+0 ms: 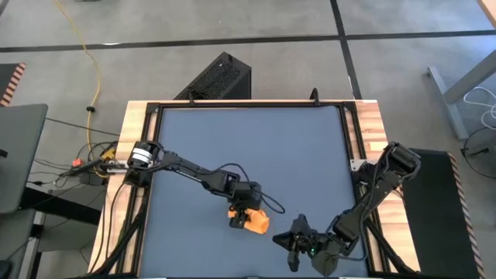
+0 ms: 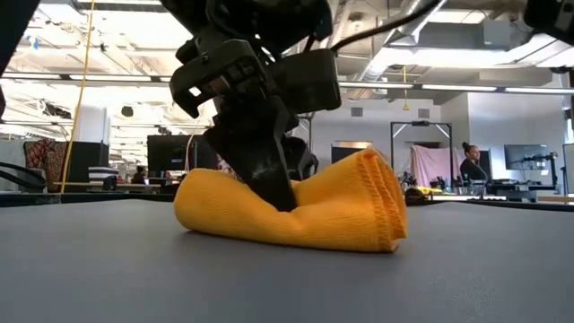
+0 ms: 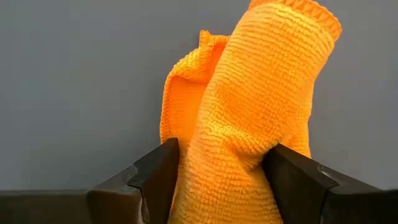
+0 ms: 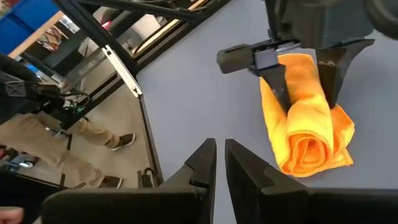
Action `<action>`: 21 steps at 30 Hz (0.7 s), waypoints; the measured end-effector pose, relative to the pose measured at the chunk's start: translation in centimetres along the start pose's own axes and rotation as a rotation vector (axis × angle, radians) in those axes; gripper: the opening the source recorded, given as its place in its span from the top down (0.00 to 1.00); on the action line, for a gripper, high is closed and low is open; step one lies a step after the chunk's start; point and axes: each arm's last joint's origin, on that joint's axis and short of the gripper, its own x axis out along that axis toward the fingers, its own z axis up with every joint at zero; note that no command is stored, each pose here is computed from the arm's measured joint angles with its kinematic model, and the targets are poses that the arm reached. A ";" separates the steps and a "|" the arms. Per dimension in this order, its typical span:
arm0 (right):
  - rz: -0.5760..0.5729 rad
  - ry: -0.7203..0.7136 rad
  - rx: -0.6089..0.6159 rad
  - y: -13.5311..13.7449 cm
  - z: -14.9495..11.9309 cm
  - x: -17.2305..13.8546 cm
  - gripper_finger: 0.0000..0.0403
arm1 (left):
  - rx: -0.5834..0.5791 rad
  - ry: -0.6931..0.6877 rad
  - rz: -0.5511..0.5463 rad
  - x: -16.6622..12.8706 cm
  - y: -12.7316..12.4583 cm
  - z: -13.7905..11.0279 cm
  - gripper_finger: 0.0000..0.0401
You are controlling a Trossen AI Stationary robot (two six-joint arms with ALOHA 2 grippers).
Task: Roll towel
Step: Move the yellow towel to the middle left of the table
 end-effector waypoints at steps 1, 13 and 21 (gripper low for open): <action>0.001 -0.001 0.002 0.0 0.0 0.0 0.85 | -0.015 0.013 -0.012 0.0 0.1 -0.1 0.47; -0.007 -0.015 -0.031 0.0 0.1 0.0 0.85 | -0.204 0.149 0.008 -0.5 0.5 -1.4 0.94; -0.007 -0.015 -0.054 0.0 0.1 0.0 0.85 | -0.384 0.109 0.244 -4.6 0.6 -0.7 0.98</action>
